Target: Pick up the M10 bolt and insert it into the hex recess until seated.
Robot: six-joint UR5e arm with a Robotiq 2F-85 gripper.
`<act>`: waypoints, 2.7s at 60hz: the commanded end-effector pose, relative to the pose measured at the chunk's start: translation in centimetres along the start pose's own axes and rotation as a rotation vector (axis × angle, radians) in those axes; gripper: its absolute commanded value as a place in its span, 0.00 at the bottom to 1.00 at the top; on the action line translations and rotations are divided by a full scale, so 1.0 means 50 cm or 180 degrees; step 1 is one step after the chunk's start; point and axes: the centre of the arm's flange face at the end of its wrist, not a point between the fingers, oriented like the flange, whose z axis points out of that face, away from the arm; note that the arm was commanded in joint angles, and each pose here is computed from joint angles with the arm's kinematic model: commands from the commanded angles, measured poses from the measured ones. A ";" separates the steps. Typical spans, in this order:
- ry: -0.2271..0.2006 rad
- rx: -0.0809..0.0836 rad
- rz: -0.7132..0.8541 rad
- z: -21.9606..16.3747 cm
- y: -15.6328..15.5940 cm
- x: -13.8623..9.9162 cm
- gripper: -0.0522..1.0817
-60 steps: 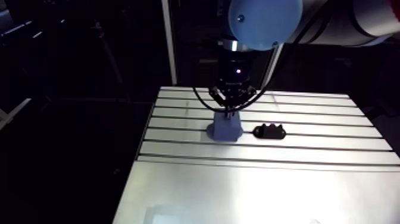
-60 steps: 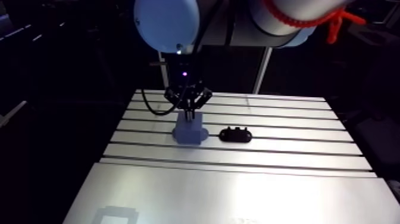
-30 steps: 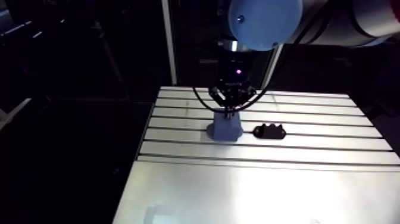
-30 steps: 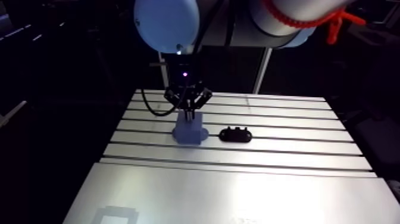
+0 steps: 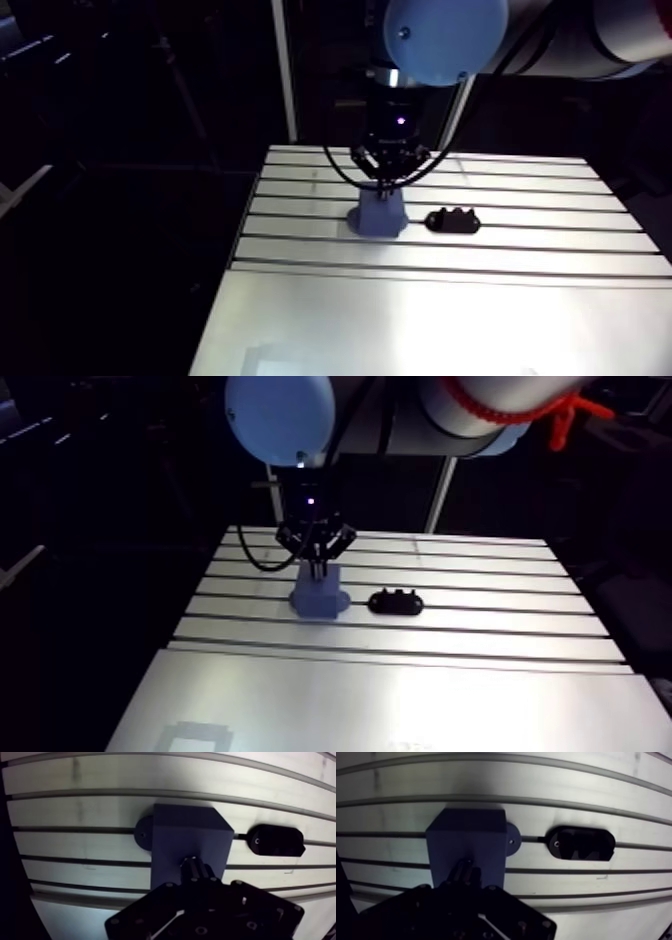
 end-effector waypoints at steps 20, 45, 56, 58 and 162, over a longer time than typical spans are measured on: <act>-0.0015 0.0000 -0.0001 0.005 0.000 0.001 1.00; -0.0005 0.0010 -0.0005 -0.001 0.000 0.003 1.00; 0.0040 0.0026 -0.0014 -0.021 -0.004 0.004 0.86; 0.0024 0.0030 -0.0018 -0.024 -0.008 0.003 0.67; 0.0424 0.0023 -0.0055 -0.504 0.022 -0.103 0.06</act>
